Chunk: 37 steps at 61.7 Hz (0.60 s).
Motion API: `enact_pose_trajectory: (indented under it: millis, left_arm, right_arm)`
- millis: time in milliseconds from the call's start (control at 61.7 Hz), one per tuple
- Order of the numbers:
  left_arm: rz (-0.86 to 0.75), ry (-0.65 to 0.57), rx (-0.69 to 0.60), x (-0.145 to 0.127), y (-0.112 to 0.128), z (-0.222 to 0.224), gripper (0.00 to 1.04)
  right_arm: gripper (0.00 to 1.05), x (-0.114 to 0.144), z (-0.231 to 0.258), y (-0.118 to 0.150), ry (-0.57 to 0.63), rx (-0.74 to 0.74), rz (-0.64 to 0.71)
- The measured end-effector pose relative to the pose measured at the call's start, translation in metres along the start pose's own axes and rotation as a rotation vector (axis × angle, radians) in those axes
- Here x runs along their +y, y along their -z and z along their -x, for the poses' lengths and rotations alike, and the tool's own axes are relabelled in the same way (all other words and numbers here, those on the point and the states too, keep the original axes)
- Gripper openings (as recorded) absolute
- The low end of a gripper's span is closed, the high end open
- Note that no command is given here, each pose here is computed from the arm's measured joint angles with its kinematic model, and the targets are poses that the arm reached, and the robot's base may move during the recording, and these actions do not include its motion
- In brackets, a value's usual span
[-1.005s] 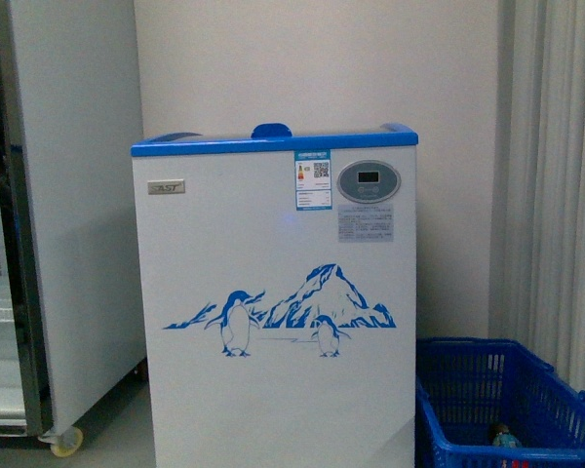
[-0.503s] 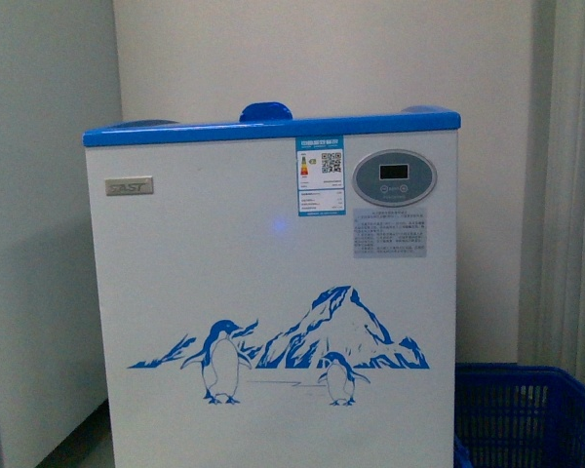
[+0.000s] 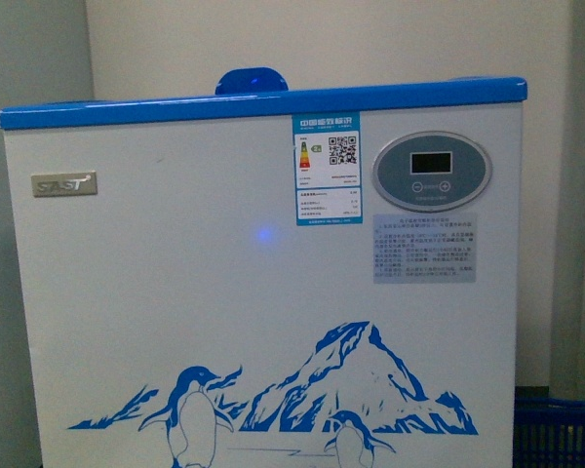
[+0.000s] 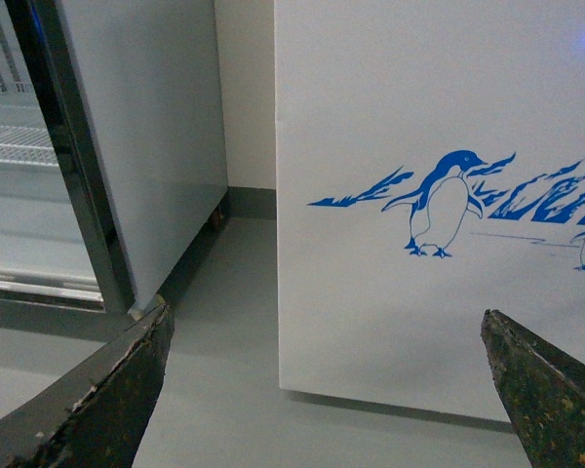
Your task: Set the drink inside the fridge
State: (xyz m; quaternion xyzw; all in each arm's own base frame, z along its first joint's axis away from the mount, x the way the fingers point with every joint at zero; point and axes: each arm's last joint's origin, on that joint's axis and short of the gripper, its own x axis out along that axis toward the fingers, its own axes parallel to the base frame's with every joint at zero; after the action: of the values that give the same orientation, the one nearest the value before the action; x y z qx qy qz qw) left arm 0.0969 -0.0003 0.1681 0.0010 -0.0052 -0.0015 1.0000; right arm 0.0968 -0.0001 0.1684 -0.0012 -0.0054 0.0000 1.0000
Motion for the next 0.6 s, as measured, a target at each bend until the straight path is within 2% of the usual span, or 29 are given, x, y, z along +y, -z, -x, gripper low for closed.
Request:
enact_pose_trajectory:
  millis: [600]
  left_arm:
    - [0.000,0.000,0.000,0.0000,0.0000,0.0000,0.97]
  right_arm:
    - [0.97,-0.0001,0.0000,0.0001,0.002,0.001,0.000]
